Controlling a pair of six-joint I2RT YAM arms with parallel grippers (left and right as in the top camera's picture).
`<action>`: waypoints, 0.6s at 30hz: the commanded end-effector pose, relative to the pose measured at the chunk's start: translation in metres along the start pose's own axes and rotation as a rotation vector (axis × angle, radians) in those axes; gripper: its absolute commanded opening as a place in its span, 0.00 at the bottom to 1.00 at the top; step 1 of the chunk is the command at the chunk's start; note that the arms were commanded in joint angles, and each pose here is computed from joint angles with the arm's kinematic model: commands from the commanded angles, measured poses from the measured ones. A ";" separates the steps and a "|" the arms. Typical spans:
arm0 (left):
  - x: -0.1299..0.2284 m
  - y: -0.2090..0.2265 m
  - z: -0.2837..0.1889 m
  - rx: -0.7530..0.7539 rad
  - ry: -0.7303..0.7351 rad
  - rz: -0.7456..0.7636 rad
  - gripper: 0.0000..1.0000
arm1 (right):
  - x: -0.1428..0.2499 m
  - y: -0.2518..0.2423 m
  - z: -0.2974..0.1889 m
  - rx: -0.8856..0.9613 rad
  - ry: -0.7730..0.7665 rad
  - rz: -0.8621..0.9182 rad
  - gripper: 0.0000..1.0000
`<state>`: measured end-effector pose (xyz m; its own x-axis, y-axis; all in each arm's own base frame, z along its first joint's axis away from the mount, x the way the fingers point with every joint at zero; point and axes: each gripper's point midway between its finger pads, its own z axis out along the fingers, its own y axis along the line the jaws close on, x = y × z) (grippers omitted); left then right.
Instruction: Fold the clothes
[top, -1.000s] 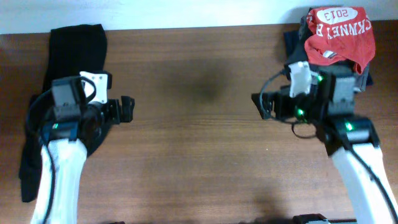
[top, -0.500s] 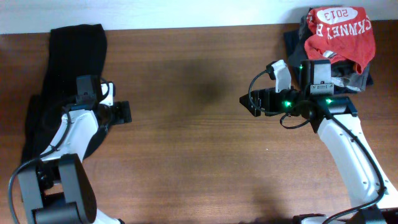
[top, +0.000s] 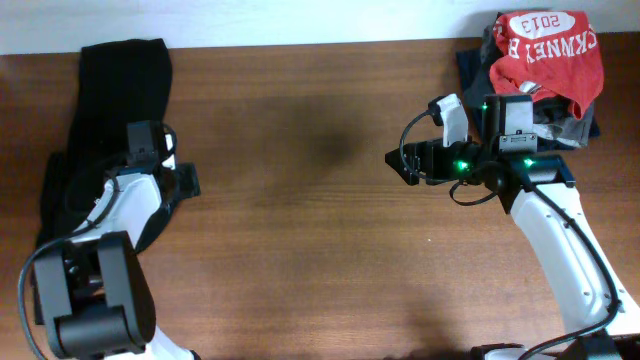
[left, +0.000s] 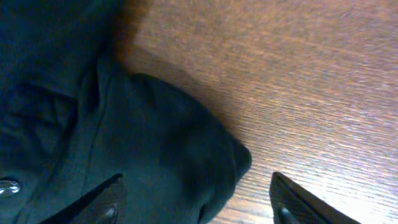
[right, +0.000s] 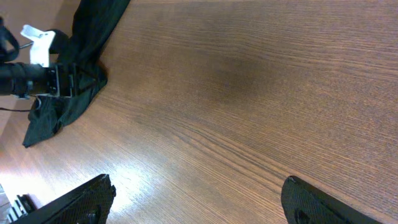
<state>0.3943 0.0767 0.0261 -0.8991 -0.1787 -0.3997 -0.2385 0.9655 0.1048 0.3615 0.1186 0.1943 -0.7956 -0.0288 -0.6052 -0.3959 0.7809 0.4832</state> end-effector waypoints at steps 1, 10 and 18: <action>-0.002 0.004 0.009 -0.017 0.002 -0.057 0.69 | -0.005 0.006 -0.001 -0.024 -0.007 -0.010 0.90; -0.005 0.004 0.011 -0.016 -0.009 -0.069 0.43 | -0.005 0.006 -0.001 -0.024 -0.007 -0.009 0.89; 0.007 0.000 0.032 -0.019 0.036 -0.060 0.43 | -0.005 0.006 -0.001 -0.024 -0.007 -0.010 0.89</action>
<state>0.3993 0.0775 0.0057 -0.8924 -0.2257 -0.3907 -0.2803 0.9559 0.0881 0.3615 0.1186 0.1943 -0.7956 -0.0288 -0.6052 -0.3959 0.7809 0.4832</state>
